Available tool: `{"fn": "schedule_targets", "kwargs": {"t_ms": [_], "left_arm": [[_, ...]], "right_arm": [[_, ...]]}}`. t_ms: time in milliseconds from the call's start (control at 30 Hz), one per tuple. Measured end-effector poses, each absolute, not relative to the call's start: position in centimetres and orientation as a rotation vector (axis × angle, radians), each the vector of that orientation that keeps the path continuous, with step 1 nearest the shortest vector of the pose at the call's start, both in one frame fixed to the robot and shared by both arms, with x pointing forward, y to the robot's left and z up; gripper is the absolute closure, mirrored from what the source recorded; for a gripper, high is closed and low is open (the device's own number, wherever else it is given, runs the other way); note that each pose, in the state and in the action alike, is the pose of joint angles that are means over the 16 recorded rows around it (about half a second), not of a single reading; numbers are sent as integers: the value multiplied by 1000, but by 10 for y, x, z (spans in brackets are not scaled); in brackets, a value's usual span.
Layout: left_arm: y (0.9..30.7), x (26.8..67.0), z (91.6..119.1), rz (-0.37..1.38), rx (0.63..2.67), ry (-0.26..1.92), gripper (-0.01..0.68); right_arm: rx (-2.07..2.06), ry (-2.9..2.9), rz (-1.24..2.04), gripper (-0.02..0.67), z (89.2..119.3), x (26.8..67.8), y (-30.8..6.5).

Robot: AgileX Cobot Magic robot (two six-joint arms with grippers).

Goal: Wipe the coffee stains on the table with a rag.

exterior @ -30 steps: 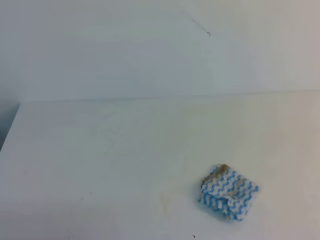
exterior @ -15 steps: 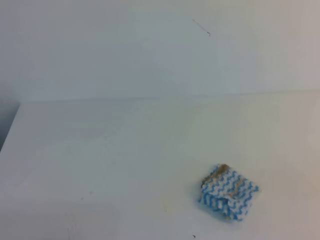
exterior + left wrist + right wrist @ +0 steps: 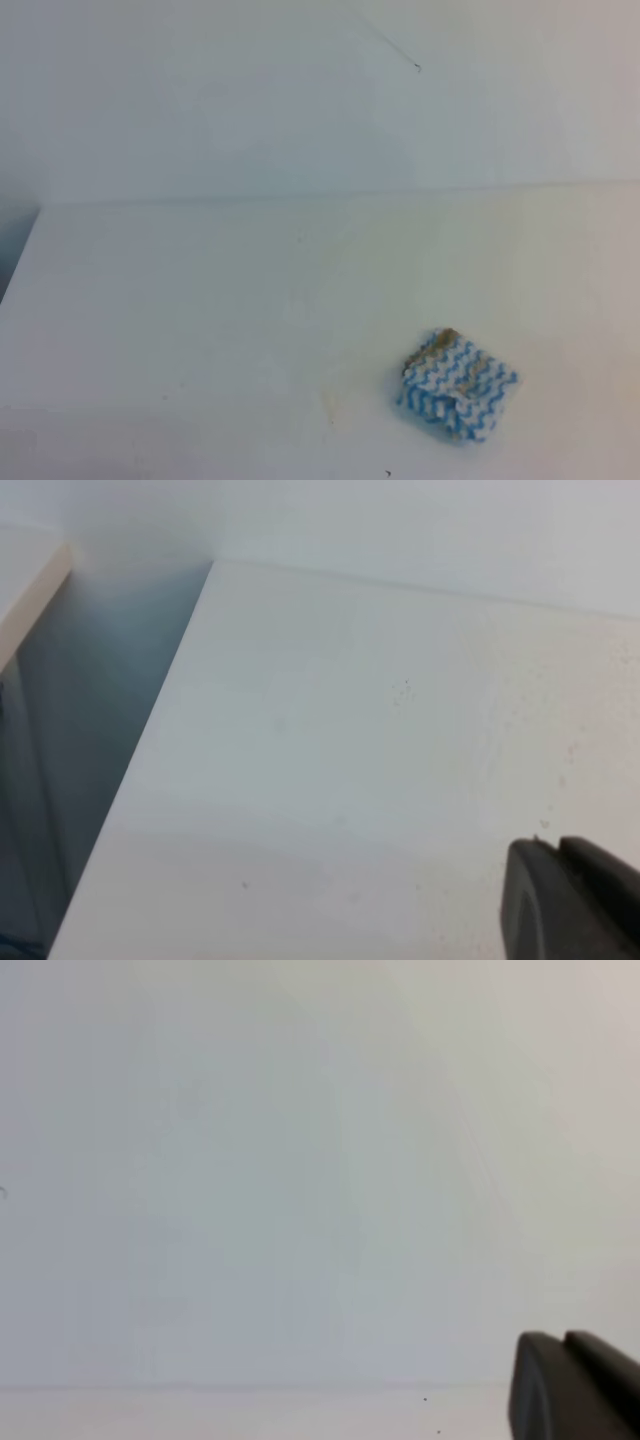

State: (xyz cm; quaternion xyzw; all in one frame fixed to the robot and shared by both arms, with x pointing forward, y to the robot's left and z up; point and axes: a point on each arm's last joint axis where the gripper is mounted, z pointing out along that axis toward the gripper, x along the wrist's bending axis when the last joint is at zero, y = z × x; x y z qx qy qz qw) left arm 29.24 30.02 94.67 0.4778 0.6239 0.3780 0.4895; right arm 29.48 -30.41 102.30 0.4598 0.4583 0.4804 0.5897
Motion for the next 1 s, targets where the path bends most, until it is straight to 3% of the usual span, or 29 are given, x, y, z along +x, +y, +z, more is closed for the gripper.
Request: {"fn": "schedule_targets", "kwargs": {"t_ms": [367, 1000], "left_arm": [[300, 292, 947, 918, 1161, 1516, 672], [300, 292, 947, 918, 1162, 1517, 673]], "right_arm": [[1023, 1056, 1120, 652, 1014, 295, -303], [1382, 1322, 949, 652, 957, 292, -306]]}}
